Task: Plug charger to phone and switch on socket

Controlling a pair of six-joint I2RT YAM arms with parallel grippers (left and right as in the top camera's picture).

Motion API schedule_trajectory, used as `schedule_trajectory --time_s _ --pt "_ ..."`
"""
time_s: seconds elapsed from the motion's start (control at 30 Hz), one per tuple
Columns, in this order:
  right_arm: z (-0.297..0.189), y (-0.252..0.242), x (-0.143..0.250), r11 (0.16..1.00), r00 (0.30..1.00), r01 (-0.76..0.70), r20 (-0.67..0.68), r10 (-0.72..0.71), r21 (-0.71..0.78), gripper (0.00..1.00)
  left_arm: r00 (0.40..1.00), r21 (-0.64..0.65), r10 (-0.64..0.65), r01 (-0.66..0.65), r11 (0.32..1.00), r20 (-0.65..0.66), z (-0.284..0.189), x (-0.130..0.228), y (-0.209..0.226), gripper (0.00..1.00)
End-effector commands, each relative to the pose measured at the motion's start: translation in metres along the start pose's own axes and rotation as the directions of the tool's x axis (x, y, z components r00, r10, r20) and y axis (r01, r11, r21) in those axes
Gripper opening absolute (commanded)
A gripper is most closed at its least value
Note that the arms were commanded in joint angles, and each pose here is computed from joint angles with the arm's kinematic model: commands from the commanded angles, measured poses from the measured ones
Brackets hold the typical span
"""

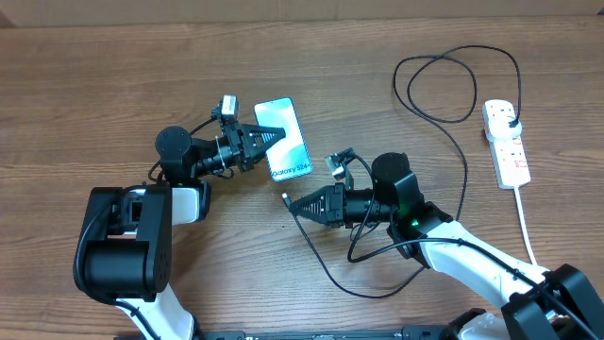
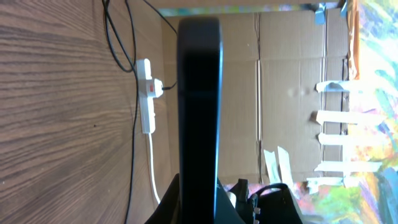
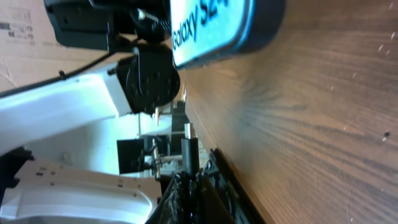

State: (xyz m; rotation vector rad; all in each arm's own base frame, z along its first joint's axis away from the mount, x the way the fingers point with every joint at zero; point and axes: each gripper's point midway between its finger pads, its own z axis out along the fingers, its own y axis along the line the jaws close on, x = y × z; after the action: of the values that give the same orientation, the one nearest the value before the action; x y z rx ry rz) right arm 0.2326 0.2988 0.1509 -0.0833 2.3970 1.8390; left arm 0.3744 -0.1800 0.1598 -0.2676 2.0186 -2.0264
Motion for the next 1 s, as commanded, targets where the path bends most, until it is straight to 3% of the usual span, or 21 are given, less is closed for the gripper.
schedule_trajectory --time_s 0.0,0.3,0.97 --pt "-0.003 0.007 -0.011 1.0 0.998 0.026 0.063 -0.026 -0.003 0.04 0.998 0.029 0.056 -0.056 0.998 0.02 0.004 -0.006 -0.022 0.04" --pt "-0.017 0.001 -0.031 1.0 0.991 0.018 0.134 -0.018 0.008 0.04 0.998 0.029 0.056 -0.056 0.998 0.023 0.004 -0.006 -0.022 0.04" --pt "-0.019 -0.002 -0.038 1.0 0.985 0.014 0.169 -0.018 0.025 0.04 0.999 0.029 0.044 -0.045 0.999 0.021 0.005 -0.006 -0.022 0.04"
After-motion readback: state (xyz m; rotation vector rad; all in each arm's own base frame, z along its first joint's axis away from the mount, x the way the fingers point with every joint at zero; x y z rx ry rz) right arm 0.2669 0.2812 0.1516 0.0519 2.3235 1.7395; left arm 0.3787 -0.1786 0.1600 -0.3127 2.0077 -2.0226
